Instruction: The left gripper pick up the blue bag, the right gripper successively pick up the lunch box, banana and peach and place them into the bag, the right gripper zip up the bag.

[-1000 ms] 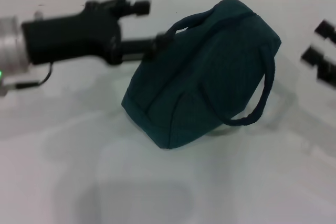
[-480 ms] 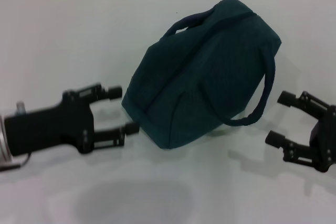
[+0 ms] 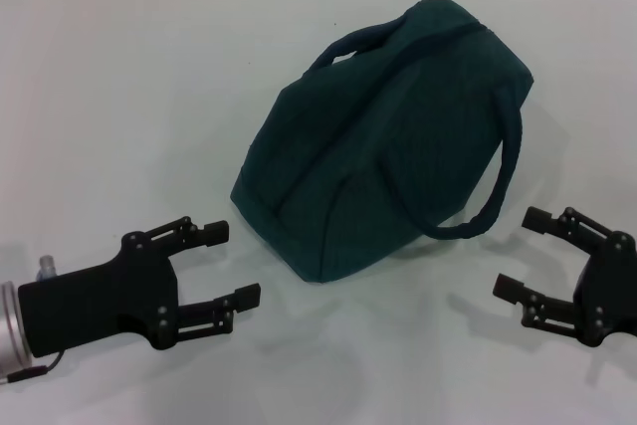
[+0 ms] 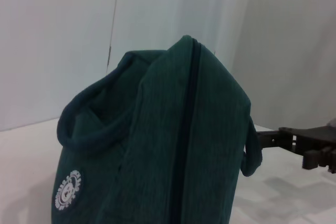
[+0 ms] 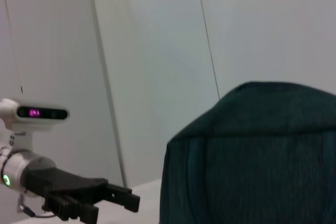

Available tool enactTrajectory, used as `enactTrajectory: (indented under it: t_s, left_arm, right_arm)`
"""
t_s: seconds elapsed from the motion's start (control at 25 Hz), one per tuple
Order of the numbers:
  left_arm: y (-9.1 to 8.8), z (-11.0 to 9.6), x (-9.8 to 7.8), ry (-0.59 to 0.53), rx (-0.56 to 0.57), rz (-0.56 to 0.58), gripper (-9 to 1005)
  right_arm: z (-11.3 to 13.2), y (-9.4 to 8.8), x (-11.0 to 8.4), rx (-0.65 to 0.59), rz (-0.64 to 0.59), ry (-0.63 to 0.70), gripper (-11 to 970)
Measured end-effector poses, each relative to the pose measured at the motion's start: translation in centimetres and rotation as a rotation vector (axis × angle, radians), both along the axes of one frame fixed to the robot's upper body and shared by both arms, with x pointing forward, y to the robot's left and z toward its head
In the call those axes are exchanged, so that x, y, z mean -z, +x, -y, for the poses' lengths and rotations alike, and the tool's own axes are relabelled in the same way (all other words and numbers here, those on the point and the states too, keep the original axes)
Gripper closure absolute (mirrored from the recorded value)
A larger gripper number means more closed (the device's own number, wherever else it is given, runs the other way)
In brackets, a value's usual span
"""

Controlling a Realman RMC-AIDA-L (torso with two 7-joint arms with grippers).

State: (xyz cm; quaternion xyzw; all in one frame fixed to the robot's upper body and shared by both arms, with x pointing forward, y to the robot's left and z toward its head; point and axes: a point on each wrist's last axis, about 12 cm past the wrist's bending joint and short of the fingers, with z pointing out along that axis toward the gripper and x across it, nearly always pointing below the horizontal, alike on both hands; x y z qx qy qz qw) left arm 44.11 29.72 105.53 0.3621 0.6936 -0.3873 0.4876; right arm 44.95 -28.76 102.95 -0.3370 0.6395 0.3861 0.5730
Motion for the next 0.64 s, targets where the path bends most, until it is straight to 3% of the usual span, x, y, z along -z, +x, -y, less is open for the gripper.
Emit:
enactTrajectory:
  t_s: [0.64]
  left_arm:
    - [-0.15,-0.23,-0.15,-0.019,0.000,0.011,166]
  right_arm:
    - [-0.30,-0.02,0.50,-0.015,-0.016,-0.036,73]
